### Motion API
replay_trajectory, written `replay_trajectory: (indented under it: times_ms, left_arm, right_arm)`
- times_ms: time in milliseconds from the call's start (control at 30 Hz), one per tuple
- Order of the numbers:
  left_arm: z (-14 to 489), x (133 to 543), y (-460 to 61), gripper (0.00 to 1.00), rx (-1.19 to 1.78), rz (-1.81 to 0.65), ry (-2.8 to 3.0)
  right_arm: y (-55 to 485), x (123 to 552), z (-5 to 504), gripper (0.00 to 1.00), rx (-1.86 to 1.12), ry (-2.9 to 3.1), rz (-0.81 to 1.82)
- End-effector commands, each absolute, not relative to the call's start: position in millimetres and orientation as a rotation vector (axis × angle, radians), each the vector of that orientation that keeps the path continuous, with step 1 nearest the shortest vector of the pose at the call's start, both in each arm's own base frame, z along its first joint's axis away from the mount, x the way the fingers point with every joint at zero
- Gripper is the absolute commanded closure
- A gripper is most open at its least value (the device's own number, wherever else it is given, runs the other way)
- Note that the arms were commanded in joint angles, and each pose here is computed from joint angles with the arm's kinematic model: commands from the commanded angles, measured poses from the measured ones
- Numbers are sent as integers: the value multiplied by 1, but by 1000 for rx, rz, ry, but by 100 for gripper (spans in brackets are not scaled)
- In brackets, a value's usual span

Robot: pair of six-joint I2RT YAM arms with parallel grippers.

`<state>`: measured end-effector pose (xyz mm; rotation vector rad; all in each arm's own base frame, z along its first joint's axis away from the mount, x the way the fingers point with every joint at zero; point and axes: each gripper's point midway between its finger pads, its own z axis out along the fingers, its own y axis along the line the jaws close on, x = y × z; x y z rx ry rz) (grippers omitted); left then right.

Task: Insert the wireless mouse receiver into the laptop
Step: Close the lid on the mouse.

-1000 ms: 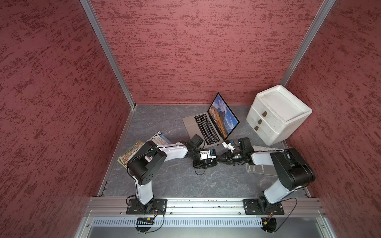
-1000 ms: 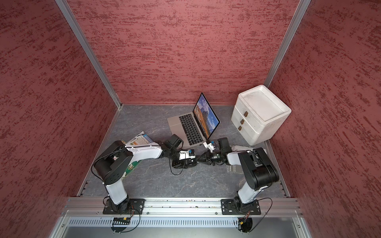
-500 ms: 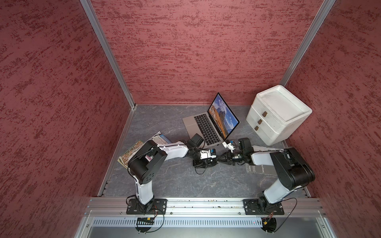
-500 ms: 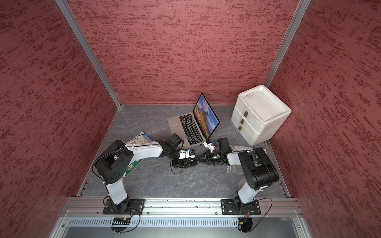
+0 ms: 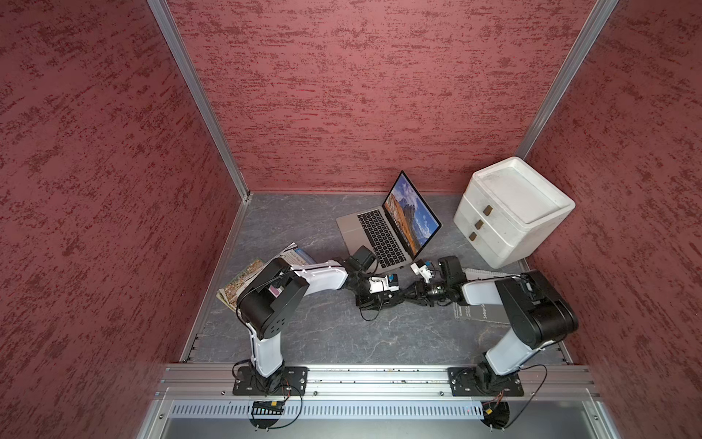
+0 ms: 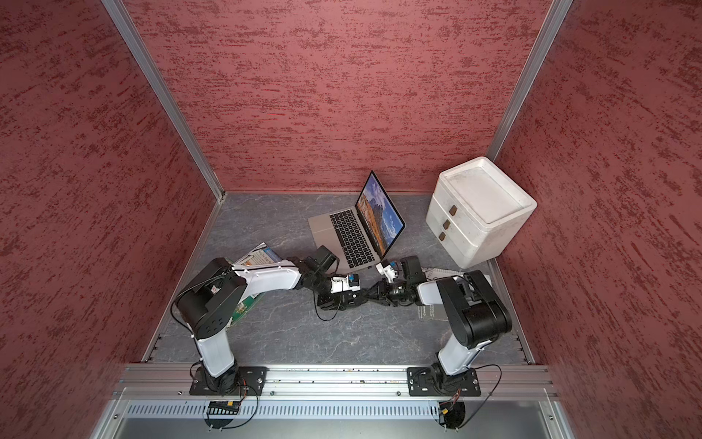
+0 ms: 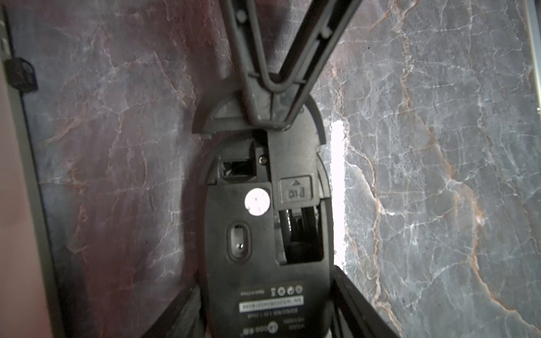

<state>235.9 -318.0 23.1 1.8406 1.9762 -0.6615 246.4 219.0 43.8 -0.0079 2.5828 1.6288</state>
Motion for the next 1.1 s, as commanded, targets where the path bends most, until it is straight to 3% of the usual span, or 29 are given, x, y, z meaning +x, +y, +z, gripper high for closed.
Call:
replay_trajectory:
  times_ms: [0,1067]
  left_arm:
    - [17,228,-319,68,1861,-707,2007]
    - [17,229,-323,71,1832,-703,2041]
  right_arm:
    - [211,247,19,81,72,2658,1489]
    - [236,239,10,74,41,2744,1462]
